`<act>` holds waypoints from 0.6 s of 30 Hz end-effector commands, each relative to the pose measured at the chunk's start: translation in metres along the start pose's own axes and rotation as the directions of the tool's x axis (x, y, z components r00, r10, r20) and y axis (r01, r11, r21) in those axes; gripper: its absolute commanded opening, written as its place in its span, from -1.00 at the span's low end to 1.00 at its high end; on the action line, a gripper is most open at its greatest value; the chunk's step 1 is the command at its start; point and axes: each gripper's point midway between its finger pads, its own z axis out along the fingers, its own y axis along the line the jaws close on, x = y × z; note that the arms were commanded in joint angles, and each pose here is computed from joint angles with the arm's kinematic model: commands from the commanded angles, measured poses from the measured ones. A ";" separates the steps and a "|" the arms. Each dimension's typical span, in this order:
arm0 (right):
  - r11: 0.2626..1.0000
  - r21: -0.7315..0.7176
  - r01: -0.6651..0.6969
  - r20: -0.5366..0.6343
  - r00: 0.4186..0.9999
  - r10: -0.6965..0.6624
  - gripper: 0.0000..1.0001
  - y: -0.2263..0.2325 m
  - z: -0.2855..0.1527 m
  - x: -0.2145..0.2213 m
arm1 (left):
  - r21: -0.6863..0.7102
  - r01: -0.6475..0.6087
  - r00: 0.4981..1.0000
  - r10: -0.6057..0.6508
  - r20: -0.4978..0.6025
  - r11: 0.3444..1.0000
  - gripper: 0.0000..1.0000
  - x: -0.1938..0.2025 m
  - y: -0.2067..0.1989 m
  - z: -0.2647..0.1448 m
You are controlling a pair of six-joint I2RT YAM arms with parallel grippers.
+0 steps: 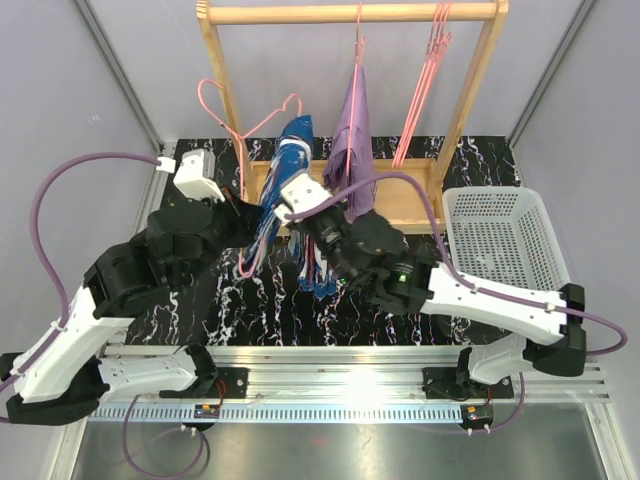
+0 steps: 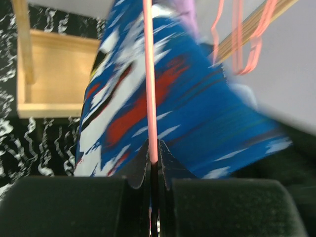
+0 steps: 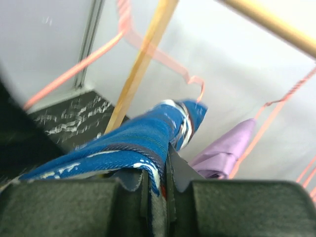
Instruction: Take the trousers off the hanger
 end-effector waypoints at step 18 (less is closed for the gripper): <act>0.911 0.315 -0.266 0.235 0.952 0.197 -1.00 -0.228 -0.085 -0.159 | -0.250 -0.117 0.993 0.106 -0.058 0.961 -1.00 0.061 0.092 -0.003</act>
